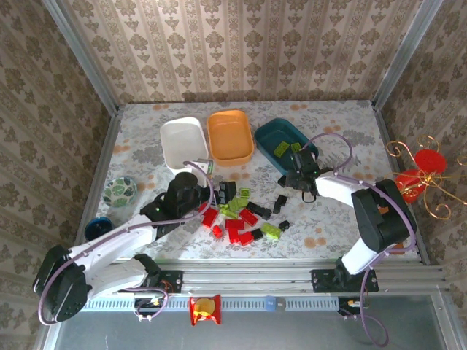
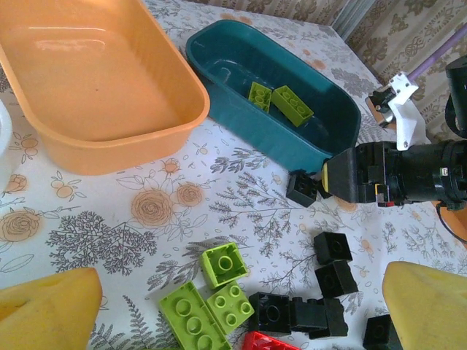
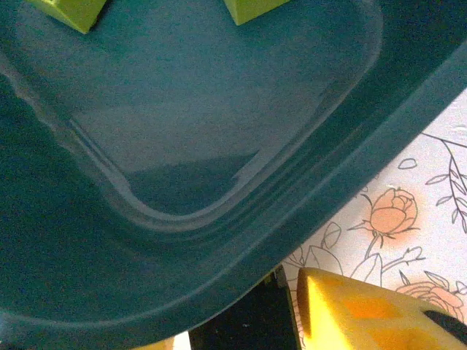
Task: Sort the legos into containers by color
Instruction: Pick up the lego from the center of the table, then place the lego in the container.
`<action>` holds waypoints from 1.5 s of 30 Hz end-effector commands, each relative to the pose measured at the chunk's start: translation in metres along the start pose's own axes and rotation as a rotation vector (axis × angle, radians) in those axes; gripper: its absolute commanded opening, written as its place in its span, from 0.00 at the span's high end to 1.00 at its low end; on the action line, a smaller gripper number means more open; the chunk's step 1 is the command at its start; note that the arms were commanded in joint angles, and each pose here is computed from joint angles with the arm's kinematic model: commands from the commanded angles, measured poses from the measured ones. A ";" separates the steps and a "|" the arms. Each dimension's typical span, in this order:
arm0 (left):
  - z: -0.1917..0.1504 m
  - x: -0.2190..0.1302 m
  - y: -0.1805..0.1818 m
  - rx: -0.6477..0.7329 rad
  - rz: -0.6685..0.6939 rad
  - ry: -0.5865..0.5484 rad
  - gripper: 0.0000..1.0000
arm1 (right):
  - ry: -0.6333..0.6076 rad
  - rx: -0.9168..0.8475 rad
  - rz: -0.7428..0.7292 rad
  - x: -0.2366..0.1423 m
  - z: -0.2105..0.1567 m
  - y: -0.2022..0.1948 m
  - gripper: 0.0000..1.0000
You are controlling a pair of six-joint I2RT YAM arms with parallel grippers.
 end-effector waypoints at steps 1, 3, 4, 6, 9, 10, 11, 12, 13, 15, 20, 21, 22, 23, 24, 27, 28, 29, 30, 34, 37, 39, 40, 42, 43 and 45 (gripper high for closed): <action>-0.003 -0.005 0.003 -0.006 0.021 -0.002 0.00 | 0.001 0.001 -0.024 0.002 0.006 -0.002 0.55; -0.003 -0.006 0.004 -0.003 0.027 -0.003 0.00 | 0.007 0.004 -0.034 0.003 0.006 -0.003 0.56; -0.003 -0.007 0.005 -0.003 0.030 -0.003 0.00 | 0.012 0.004 -0.037 0.004 0.006 -0.003 0.58; -0.003 -0.009 0.005 -0.001 0.033 -0.008 0.00 | 0.022 0.004 -0.041 0.005 0.006 -0.003 0.61; -0.002 -0.012 0.006 0.005 0.040 -0.019 0.00 | 0.023 0.004 -0.031 0.002 0.002 -0.003 0.67; -0.001 -0.013 0.007 0.009 0.049 -0.021 0.00 | 0.017 0.004 -0.023 -0.001 0.000 -0.002 0.68; -0.002 -0.014 0.009 0.012 0.058 -0.023 0.00 | 0.013 0.005 -0.017 -0.005 -0.001 -0.002 0.70; -0.001 -0.016 0.010 0.015 0.068 -0.027 0.00 | 0.009 0.002 -0.005 -0.009 -0.003 0.000 0.71; -0.001 -0.017 0.012 0.016 0.082 -0.030 0.00 | 0.002 -0.004 0.006 -0.015 -0.005 0.002 0.73; -0.002 -0.018 0.015 0.022 0.098 -0.034 0.00 | -0.015 -0.021 0.028 -0.029 -0.007 0.008 0.74; -0.003 -0.022 0.022 0.033 0.136 -0.049 0.00 | -0.112 -0.085 0.132 -0.080 -0.003 0.037 0.76; -0.004 -0.022 0.024 0.033 0.148 -0.052 0.00 | -0.140 -0.100 0.165 -0.092 0.002 0.044 0.76; -0.004 -0.023 0.026 0.035 0.158 -0.054 0.00 | -0.172 -0.118 0.205 -0.104 0.009 0.053 0.76; -0.005 -0.023 0.027 0.034 0.162 -0.052 0.00 | -0.198 -0.130 0.235 -0.113 0.015 0.060 0.76; -0.007 -0.023 0.028 0.034 0.163 -0.050 0.00 | -0.229 -0.147 0.278 -0.122 0.024 0.069 0.76; -0.009 -0.023 0.030 0.026 0.161 -0.046 0.00 | -0.303 -0.170 0.386 -0.137 0.057 0.097 0.76; -0.010 -0.023 0.030 0.023 0.161 -0.045 0.00 | -0.313 -0.183 0.407 -0.136 0.068 0.107 0.76; -0.010 -0.023 0.030 0.023 0.162 -0.042 0.00 | -0.312 -0.193 0.416 -0.130 0.076 0.117 0.76; -0.011 -0.024 0.030 0.021 0.160 -0.041 0.00 | -0.322 -0.199 0.435 -0.127 0.087 0.128 0.76; -0.017 -0.025 0.034 0.014 0.167 -0.010 0.00 | -0.353 -0.196 0.412 -0.099 0.126 0.156 0.76; -0.023 -0.024 0.038 0.005 0.186 0.016 0.00 | -0.368 -0.197 0.360 -0.076 0.153 0.173 0.76; -0.025 -0.024 0.040 -0.001 0.193 0.025 0.00 | -0.342 -0.200 0.339 -0.058 0.163 0.184 0.75; -0.027 -0.025 0.041 -0.002 0.191 0.028 0.00 | -0.318 -0.200 0.328 -0.047 0.166 0.189 0.75; -0.027 -0.025 0.041 -0.001 0.192 0.034 0.00 | -0.279 -0.194 0.314 -0.029 0.168 0.198 0.74; -0.027 -0.025 0.042 0.003 0.195 0.035 0.00 | -0.262 -0.186 0.306 -0.020 0.168 0.201 0.74; -0.027 -0.027 0.041 0.008 0.198 0.037 0.00 | -0.235 -0.179 0.292 -0.007 0.166 0.205 0.73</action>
Point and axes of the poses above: each hand's point on the last joint's axis, 136 mm out from that joint toward the fingers, its own x axis out along the fingers, its own y axis along the line the jaws close on, z = x × y, the point moved 6 cm from there along -x, back along the fingers, and after that the axes turned 12 degrees about -x, right-handed, at the moved point
